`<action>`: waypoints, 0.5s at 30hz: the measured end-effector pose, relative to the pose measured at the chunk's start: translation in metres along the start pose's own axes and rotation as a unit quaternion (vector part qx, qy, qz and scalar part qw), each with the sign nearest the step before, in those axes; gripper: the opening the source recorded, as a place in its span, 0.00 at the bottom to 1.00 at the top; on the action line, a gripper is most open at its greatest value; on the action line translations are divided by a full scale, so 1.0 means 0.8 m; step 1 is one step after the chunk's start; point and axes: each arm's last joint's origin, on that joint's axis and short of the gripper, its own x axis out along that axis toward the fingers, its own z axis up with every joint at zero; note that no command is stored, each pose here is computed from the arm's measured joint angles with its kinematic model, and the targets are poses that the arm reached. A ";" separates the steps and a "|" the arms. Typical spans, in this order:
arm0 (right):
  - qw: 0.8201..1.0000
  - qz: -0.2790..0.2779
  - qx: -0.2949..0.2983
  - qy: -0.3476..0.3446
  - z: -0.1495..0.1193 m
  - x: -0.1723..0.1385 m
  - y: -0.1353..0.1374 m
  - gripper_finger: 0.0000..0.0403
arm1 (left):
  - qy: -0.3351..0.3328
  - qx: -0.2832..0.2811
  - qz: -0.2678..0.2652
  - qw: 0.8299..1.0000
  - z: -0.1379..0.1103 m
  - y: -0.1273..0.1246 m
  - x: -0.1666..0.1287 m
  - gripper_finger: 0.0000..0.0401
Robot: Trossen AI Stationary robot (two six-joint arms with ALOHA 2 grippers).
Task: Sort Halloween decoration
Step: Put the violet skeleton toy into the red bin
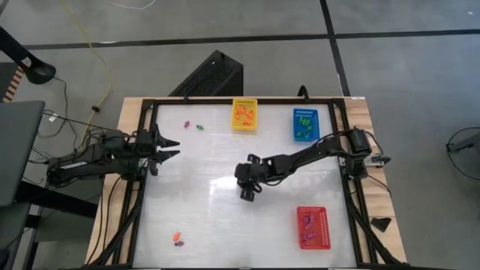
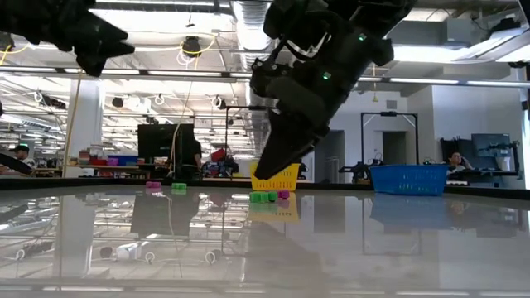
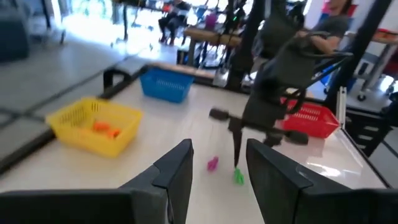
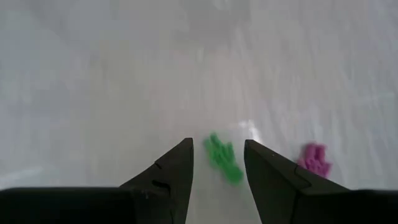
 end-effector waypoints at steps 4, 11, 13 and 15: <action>0.999 0.000 -0.048 0.005 -0.002 -0.001 0.002 0.43 | 0.029 -0.039 0.018 0.999 -0.008 0.002 0.000 0.34; 0.997 -0.004 -0.075 0.008 -0.001 0.002 -0.004 0.43 | 0.023 -0.071 0.009 0.997 -0.006 0.001 0.000 0.34; 0.997 0.004 -0.071 0.010 0.000 0.002 -0.008 0.43 | 0.023 -0.066 -0.004 0.998 -0.005 0.000 0.000 0.34; 0.997 0.011 -0.071 0.012 0.000 0.002 -0.008 0.43 | 0.020 -0.059 -0.012 0.998 -0.004 -0.001 0.000 0.34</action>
